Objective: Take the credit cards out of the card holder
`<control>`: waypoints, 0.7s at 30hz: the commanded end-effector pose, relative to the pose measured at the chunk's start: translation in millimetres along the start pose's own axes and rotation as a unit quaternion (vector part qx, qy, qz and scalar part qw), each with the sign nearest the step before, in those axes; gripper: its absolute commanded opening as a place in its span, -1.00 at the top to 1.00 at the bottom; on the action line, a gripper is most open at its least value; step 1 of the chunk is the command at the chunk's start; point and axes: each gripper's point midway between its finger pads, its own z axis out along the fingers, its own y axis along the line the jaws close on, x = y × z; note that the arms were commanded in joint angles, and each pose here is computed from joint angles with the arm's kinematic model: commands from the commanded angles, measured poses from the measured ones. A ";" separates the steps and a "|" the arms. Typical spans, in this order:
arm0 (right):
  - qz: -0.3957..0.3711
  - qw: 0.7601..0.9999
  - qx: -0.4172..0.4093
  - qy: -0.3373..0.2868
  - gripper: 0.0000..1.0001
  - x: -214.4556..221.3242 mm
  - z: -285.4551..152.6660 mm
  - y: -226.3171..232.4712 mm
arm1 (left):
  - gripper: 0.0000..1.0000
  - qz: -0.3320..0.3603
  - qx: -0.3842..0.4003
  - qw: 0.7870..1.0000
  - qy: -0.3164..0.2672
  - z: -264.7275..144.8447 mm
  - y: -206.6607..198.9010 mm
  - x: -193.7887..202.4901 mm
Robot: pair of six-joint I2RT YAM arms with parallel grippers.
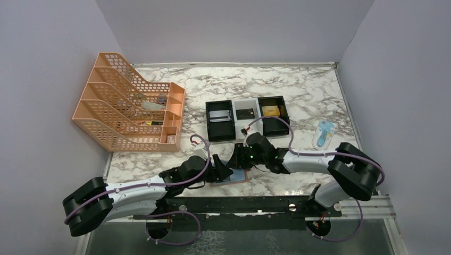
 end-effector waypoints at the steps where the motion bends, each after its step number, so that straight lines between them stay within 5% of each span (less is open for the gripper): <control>1: 0.004 0.999 0.008 -0.053 0.13 -21.5 -19.5 4.3 | -0.27 0.005 0.023 1.000 0.005 2.4 -14.1 -2.2; 11: 0.062 0.958 0.202 -0.196 0.08 -53.9 -86.6 -67.7 | -0.27 0.009 0.026 0.999 0.020 11.8 -20.8 0.6; 21: 0.054 0.936 0.222 -0.268 0.05 -70.5 -135.4 -75.7 | -0.29 0.039 0.046 0.997 0.052 37.4 -49.4 1.2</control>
